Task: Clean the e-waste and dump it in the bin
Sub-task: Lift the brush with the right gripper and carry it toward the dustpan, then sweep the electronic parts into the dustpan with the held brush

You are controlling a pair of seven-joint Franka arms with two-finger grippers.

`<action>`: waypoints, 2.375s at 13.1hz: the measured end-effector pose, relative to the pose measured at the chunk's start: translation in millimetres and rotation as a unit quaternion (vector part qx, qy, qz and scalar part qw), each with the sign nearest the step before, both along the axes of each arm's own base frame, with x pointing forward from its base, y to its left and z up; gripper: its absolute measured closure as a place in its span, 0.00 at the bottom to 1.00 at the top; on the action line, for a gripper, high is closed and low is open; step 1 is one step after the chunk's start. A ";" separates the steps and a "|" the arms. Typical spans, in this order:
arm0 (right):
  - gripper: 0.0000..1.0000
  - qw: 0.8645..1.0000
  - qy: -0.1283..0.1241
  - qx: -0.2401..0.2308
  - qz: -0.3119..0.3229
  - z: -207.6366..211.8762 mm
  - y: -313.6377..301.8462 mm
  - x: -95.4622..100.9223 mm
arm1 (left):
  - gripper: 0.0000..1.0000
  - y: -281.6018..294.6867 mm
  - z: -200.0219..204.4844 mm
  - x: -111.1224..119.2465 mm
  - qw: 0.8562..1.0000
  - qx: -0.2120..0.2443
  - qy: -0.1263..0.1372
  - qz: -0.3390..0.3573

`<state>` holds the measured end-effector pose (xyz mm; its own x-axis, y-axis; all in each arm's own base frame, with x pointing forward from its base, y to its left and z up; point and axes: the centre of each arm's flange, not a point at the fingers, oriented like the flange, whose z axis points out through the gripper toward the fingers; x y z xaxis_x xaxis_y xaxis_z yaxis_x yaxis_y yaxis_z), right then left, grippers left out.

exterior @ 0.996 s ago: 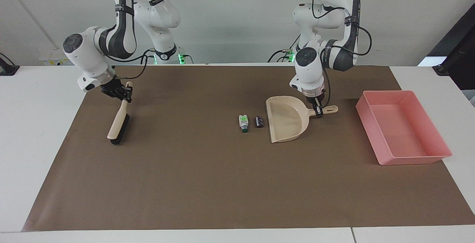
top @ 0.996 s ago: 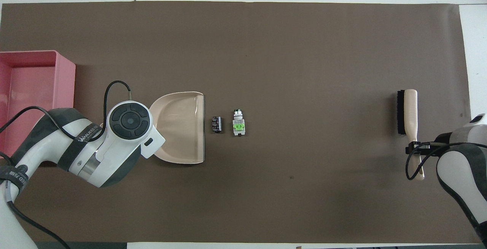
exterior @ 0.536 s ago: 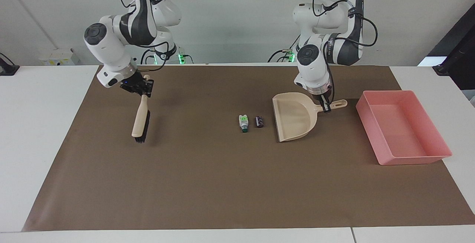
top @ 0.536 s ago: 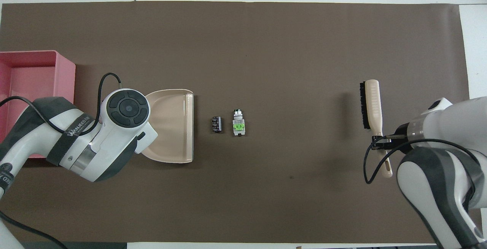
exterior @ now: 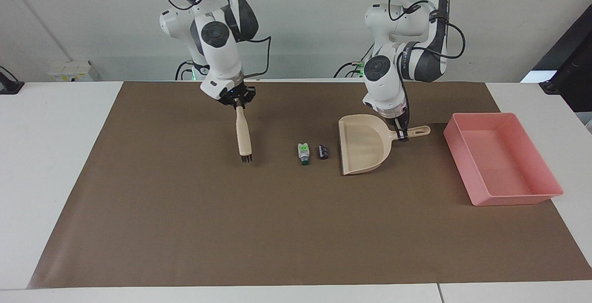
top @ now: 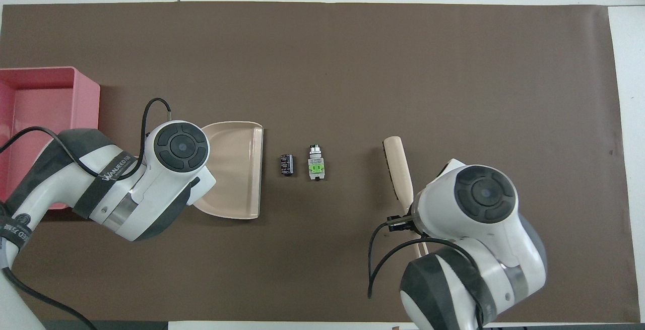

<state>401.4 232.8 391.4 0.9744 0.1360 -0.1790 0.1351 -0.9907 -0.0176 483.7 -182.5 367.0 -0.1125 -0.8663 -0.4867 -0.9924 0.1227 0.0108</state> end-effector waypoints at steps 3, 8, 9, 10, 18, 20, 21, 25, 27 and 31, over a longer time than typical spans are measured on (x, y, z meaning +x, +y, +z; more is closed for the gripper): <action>0.74 1.000 -0.016 -0.015 0.004 -6.4 47.5 3.2 | 0.67 -0.7 -8.1 -1.2 1.000 -0.002 0.002 0.000; 0.74 0.998 -0.039 -0.039 -0.011 -39.3 101.7 25.5 | 0.67 -16.6 -18.5 -10.7 1.000 -0.005 -0.007 0.004; 0.74 0.998 -0.036 -0.047 -0.009 -50.5 116.1 23.0 | 0.67 -18.2 -19.4 -11.7 1.000 -0.005 -0.008 0.005; 0.74 0.998 -0.036 -0.050 -0.004 -56.0 128.4 20.4 | 0.67 -18.4 -19.9 -12.1 1.000 -0.005 -0.008 0.005; 0.74 0.999 -0.027 0.022 0.002 -60.3 218.7 -17.0 | 0.67 -16.3 -28.1 -17.7 1.000 -0.001 -0.002 0.009; 0.74 0.997 -0.018 0.078 -0.019 -58.7 241.2 -24.8 | 0.67 -15.7 -28.6 -17.7 1.000 -0.001 -0.002 0.010; 0.74 0.993 -0.007 0.112 -0.026 -60.4 251.5 -28.7 | 0.67 -15.5 -29.3 -17.7 1.000 -0.002 -0.003 0.009; 0.74 0.981 0.011 0.190 -0.047 -54.6 270.6 -23.8 | 0.67 -15.2 -30.3 -16.7 1.000 -0.008 -0.007 0.007; 0.74 0.980 0.013 0.189 -0.066 -45.3 271.9 -21.6 | 0.67 -14.4 -31.3 -15.7 1.000 -0.013 -0.011 0.005; 0.74 0.985 0.005 0.155 -0.079 13.6 248.9 -21.1 | 0.67 -7.5 -32.9 -12.1 0.999 -0.033 -0.009 0.004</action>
<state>380.4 481.7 405.0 0.9862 0.0321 -0.1626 -0.0223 -0.9464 -0.3222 471.6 -190.0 334.0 -0.0971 -0.8978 -0.4295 -0.9933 0.1144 -0.0145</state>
